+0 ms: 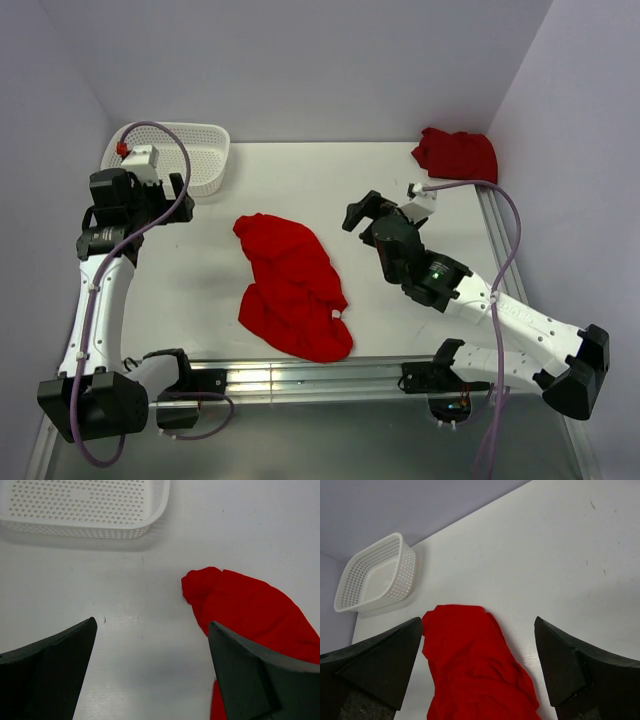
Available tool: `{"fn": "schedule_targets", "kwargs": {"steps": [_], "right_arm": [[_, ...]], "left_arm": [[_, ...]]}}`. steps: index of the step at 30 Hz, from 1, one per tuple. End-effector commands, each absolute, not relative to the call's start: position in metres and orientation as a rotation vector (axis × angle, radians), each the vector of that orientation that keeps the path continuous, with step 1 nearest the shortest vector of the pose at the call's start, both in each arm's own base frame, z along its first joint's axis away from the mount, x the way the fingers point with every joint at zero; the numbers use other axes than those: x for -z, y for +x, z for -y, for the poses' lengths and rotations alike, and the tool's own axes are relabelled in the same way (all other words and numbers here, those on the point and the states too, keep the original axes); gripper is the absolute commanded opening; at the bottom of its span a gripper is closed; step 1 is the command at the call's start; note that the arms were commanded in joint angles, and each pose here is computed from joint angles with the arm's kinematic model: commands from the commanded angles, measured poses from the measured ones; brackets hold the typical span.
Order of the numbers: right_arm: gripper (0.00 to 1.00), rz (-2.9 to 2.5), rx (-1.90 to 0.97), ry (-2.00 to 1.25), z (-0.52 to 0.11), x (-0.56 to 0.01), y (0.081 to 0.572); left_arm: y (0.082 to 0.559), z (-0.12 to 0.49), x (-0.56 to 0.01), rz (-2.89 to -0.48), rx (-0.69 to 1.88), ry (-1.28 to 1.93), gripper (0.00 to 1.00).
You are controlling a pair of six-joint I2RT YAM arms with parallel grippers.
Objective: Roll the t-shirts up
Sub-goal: Flatten the tshirt
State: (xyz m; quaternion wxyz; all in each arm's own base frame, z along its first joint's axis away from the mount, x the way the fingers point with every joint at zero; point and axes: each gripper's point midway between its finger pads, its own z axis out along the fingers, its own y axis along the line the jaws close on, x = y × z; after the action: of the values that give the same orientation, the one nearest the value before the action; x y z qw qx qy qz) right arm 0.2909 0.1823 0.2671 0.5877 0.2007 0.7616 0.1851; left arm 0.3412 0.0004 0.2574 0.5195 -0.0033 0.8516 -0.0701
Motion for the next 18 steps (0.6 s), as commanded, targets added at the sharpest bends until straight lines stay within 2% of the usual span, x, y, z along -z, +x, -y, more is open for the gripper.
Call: {"fn": "schedule_targets", "kwargs": {"steps": [1,11,18], "right_arm": [[1.0,-1.757,-0.408,0.516,-0.169,-0.273,0.287],[0.99,-1.899,-0.332,0.489,-0.163,-0.24,0.274],[0.88,-2.152,-0.383,0.461,-0.19,-0.156,0.252]], "left_arm": [[0.342,0.003,-0.28,-1.996,0.176,0.044,0.99],[0.337,0.01,-0.269,-2.05,0.194,0.119,0.98],[0.329,0.016,-0.256,-2.115,0.218,0.197,0.98]]}}
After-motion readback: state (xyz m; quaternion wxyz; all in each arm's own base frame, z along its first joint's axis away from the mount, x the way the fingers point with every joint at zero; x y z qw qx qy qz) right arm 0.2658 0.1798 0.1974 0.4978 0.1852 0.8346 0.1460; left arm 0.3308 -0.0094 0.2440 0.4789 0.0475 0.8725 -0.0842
